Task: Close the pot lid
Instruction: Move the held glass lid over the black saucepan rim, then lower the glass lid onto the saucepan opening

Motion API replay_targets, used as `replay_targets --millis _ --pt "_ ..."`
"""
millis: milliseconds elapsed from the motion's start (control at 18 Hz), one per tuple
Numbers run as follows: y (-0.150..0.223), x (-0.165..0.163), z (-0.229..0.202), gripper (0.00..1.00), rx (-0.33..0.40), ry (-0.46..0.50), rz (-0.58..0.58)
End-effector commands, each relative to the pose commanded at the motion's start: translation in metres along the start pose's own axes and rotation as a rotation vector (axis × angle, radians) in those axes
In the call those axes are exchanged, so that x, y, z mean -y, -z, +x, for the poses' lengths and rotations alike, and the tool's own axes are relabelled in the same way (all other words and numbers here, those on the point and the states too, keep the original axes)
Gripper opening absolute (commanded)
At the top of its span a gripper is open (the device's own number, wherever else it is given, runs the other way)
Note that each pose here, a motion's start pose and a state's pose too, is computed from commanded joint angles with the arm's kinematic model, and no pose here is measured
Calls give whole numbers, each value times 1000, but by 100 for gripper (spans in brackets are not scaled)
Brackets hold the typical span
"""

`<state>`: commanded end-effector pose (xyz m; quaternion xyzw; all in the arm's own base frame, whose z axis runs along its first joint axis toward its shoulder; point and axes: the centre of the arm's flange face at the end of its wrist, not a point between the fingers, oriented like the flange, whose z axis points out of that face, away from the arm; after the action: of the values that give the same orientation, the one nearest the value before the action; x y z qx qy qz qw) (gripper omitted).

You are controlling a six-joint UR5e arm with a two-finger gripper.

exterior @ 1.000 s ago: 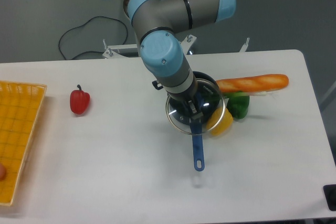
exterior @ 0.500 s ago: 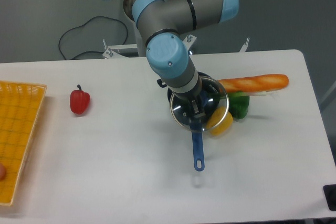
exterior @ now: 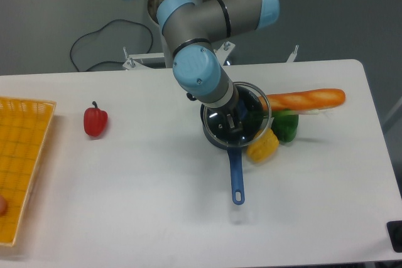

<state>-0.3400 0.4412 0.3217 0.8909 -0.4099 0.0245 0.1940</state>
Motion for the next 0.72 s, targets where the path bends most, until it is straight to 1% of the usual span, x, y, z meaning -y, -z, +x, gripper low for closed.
replay_targets --millis 111,722 --pt "-6 2 2 57 -12 -4 0" --pt "-10 10 12 57 -20 -12 -4"
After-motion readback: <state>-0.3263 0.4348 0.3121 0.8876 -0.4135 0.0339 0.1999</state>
